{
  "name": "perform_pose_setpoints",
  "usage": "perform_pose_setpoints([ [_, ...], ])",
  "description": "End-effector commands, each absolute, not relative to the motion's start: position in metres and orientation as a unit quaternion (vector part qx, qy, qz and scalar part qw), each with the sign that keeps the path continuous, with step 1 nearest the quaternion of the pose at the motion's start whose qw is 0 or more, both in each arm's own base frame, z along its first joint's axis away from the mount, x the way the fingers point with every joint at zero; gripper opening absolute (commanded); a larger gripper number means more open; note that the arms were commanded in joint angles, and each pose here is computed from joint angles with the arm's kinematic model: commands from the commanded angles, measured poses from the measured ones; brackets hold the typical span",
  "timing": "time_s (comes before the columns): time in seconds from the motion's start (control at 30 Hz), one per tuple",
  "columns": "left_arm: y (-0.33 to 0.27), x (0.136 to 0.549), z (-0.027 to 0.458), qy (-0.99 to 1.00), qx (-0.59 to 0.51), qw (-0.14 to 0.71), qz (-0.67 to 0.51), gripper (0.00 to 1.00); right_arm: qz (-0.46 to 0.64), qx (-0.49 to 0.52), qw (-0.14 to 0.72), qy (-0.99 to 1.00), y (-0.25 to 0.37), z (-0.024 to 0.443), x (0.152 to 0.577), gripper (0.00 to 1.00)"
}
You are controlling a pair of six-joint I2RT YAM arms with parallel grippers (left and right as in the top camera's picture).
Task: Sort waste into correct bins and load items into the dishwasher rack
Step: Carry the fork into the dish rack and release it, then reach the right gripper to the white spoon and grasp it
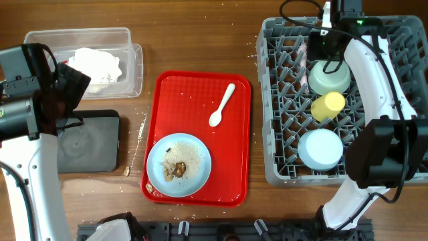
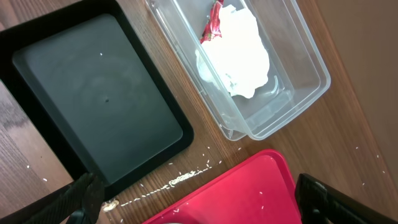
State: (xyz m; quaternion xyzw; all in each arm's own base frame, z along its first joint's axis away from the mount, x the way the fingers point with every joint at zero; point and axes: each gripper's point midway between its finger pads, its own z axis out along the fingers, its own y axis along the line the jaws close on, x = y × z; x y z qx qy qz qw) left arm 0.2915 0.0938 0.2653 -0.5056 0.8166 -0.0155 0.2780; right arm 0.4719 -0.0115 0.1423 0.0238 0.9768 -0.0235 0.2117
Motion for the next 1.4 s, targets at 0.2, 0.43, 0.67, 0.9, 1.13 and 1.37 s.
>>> perform_pose_setpoints([
  [0.2, 0.097, 0.291, 0.268, 0.813, -0.51, 0.283, -0.012, 1.0, 0.047, 0.036, 0.205, 0.977, 0.024, 0.18, 0.449, 0.38],
  [0.43, 0.097, 0.291, 0.268, 0.813, -0.51, 0.283, -0.012, 1.0, 0.188, 0.088, 0.164, 0.964, 0.155, 0.2, 0.412, 0.52],
  [0.67, 0.097, 0.291, 0.268, 0.813, -0.51, 0.283, -0.012, 1.0, 0.12, 0.205, 0.108, 0.965, 0.232, 0.128, 0.388, 0.52],
  [0.9, 0.097, 0.291, 0.268, 0.813, -0.51, 0.283, -0.012, 1.0, 0.038, 0.255, 0.048, 0.965, 0.249, 0.044, 0.368, 0.52],
  [1.13, 0.097, 0.291, 0.268, 0.813, -0.51, 0.283, -0.012, 1.0, 0.033, 0.255, -0.001, 0.966, 0.257, 0.006, 0.359, 0.51],
  [1.37, 0.097, 0.291, 0.268, 0.813, -0.51, 0.283, -0.012, 1.0, 0.023, 0.255, -0.02, 0.966, 0.26, -0.02, 0.354, 0.4],
])
